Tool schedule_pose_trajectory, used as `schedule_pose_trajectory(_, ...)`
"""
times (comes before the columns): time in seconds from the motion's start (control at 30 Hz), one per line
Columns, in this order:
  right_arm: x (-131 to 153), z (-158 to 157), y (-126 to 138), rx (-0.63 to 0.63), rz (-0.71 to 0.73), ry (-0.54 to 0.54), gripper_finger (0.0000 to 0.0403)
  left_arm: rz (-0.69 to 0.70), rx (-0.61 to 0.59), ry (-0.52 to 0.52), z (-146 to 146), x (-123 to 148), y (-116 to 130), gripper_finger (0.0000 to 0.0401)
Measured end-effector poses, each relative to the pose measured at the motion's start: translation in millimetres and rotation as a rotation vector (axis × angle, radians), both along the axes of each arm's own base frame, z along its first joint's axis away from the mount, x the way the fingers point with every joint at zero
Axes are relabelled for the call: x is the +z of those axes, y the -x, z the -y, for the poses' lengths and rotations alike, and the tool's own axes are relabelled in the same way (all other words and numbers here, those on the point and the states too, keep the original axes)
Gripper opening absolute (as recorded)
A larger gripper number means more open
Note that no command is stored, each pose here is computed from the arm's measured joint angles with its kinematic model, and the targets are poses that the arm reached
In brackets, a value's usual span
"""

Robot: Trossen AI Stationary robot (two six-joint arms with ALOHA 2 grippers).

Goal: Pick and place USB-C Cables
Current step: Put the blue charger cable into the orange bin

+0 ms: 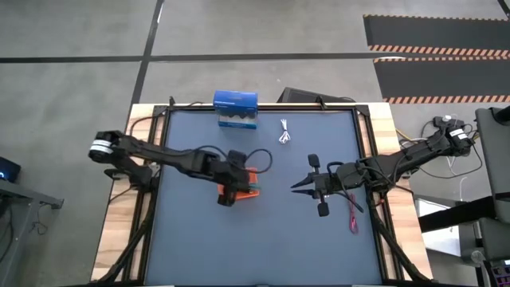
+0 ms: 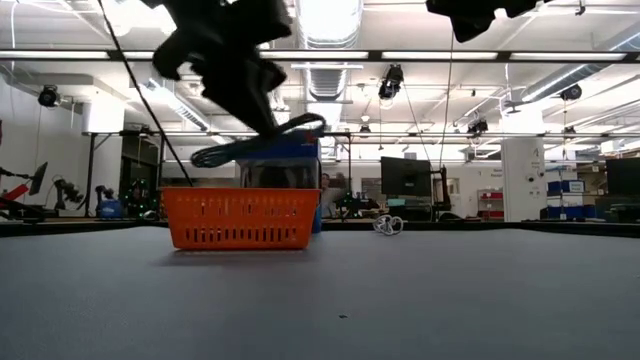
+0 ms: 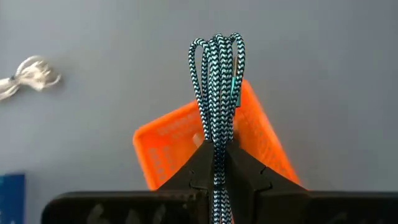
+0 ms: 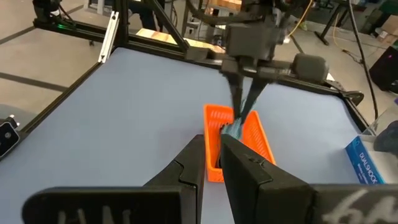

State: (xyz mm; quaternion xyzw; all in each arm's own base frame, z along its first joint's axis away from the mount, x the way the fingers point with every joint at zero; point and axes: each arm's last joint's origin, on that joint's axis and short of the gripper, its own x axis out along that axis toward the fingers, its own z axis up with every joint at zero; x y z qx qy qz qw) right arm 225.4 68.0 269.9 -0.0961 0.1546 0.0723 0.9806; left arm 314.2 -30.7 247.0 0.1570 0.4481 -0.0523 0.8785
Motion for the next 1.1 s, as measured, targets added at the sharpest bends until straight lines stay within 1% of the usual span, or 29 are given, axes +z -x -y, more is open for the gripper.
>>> schedule_pose_trajectory(0.07, -0.1, 0.0, 0.0, 0.0, 0.0, 0.002, 0.0043, -0.016, -0.009, -0.001, 1.8, 1.8, -10.5, 0.0011)
schedule_pose_trajectory(0.1, 0.0, 0.0, 0.0, 0.0, 0.001, 0.002, 0.0043, -0.048, -0.016, -0.008, 1.9, -0.1, -13.6, 0.0011)
schedule_pose_trajectory(0.17, -0.1, 0.0, 0.0, -0.002, -0.001, -0.003, 0.0043, -0.1, -0.022, -0.022, 0.4, -5.4, -16.8, 0.0011)
schedule_pose_trajectory(0.27, -0.4, 0.1, 0.1, -0.003, -0.005, -0.006, 0.0043, -0.105, -0.018, -0.027, 0.0, -7.1, -20.0, 0.0011)
schedule_pose_trajectory(0.43, -1.4, 0.2, 0.5, -0.003, -0.016, -0.002, 0.0043, -0.151, -0.012, -0.035, -0.4, -12.8, -15.7, 0.0011)
schedule_pose_trajectory(0.8, -1.4, 0.2, 0.5, -0.003, -0.016, -0.003, 0.0043, -0.169, -0.003, -0.045, -2.6, -25.0, -11.3, 0.0011)
schedule_pose_trajectory(1.1, -1.4, 0.2, 0.5, -0.003, -0.016, -0.003, 0.0043, -0.178, -0.004, -0.047, -2.4, -30.4, -13.6, 0.0011)
